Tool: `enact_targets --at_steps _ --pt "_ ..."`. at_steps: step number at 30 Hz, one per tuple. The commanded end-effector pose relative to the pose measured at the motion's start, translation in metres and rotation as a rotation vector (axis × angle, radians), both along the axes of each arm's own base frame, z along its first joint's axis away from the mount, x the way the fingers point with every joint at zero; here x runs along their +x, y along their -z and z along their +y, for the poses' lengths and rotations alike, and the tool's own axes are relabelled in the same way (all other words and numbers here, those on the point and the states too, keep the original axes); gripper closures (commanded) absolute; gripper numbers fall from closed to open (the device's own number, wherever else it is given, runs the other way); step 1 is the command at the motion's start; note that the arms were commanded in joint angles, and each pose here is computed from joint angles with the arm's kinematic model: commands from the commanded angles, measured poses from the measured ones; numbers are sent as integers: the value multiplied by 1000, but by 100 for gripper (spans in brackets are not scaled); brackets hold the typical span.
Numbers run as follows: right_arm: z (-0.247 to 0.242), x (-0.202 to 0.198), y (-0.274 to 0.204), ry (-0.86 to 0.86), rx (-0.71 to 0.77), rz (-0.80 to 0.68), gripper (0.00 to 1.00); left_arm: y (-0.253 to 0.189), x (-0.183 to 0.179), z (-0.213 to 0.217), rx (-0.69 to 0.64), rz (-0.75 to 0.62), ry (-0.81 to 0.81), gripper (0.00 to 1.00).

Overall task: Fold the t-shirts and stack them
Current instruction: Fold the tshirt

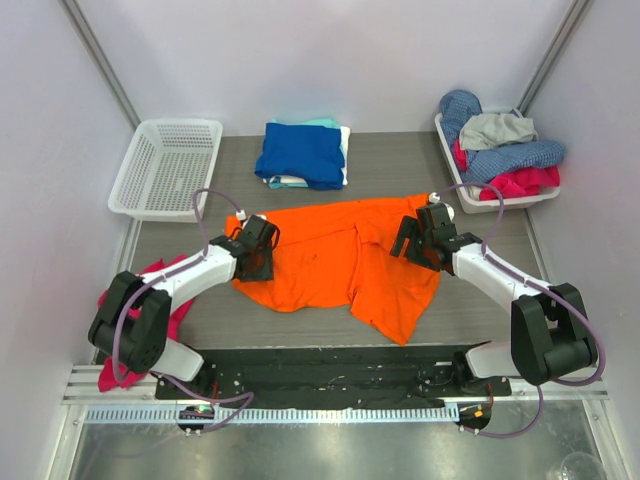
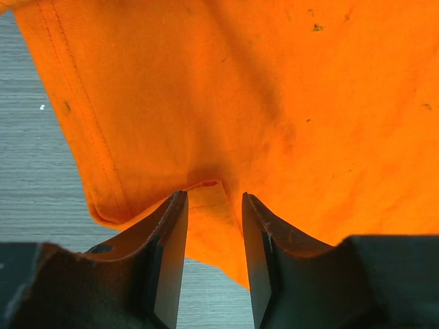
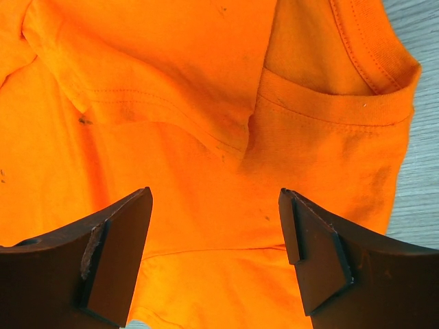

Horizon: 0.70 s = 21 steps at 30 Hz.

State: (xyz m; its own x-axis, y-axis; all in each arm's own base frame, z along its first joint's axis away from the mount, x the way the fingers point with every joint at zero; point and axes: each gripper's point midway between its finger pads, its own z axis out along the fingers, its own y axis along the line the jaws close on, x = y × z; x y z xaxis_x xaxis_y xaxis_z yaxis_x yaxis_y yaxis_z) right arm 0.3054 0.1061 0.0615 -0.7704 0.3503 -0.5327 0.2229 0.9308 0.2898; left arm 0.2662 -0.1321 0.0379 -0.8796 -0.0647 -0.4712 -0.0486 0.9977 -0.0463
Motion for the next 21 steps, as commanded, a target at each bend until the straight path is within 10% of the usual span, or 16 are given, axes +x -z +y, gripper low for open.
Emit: enact_targets --at_steps 1,21 --pt "0 5 -12 -10 -3 -43 17 -10 17 -6 -10 -57 -18 59" --pt "-4 1 -12 -8 -10 -41 17 10 9 0 23 -16 -32 62"
